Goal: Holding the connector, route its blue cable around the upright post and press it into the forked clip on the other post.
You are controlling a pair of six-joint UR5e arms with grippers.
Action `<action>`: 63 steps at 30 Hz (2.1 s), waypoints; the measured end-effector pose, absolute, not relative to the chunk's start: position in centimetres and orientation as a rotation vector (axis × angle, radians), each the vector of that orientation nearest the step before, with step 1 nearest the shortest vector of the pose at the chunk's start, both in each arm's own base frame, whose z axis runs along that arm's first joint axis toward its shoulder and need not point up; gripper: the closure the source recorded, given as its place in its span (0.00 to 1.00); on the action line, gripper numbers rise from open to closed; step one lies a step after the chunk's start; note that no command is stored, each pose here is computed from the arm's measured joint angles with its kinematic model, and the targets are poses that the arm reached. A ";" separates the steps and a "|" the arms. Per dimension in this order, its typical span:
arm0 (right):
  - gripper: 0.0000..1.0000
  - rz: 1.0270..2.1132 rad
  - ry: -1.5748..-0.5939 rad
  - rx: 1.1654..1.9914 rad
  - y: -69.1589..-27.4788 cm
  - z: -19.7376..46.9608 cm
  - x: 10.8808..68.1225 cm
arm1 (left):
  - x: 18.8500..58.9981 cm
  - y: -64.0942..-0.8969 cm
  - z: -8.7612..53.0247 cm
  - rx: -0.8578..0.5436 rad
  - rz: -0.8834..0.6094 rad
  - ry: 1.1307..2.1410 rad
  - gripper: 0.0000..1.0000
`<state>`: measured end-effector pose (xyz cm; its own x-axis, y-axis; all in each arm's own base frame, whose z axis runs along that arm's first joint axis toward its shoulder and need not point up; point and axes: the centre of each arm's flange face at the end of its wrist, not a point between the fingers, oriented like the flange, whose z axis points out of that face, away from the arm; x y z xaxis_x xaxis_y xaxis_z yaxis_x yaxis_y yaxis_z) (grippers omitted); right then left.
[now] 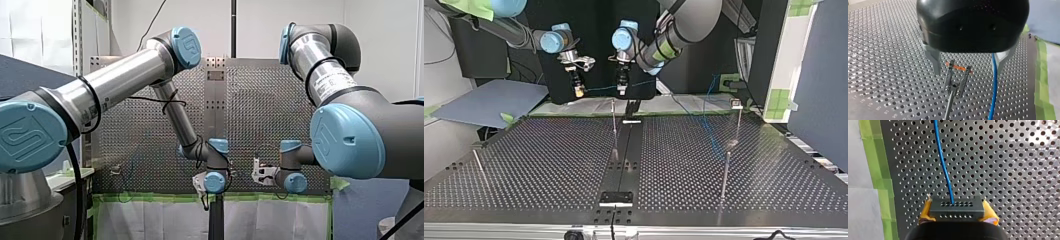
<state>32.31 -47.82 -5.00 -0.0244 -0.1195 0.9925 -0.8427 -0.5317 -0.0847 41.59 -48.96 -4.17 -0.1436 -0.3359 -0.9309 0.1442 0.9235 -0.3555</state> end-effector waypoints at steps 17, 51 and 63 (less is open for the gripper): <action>1.00 1.611 -1.016 1.679 -47.9 -5.0 32.1 | 41.5 -48.3 -4.0 -0.124 -0.228 1.634 0.00; 1.00 1.609 -1.012 1.681 -47.9 -5.0 32.1 | 40.8 -49.0 -4.9 0.152 -0.289 1.753 0.00; 1.00 1.609 -1.010 1.678 -47.9 -5.0 32.1 | 43.1 -48.6 -5.1 0.086 -0.280 1.749 0.00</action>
<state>32.14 -47.92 -5.00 -0.0231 -0.1189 0.9926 -0.8425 -0.5322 -0.0834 43.05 -48.56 -5.11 -0.1983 -0.0971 -0.9753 0.2120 0.9673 -0.1393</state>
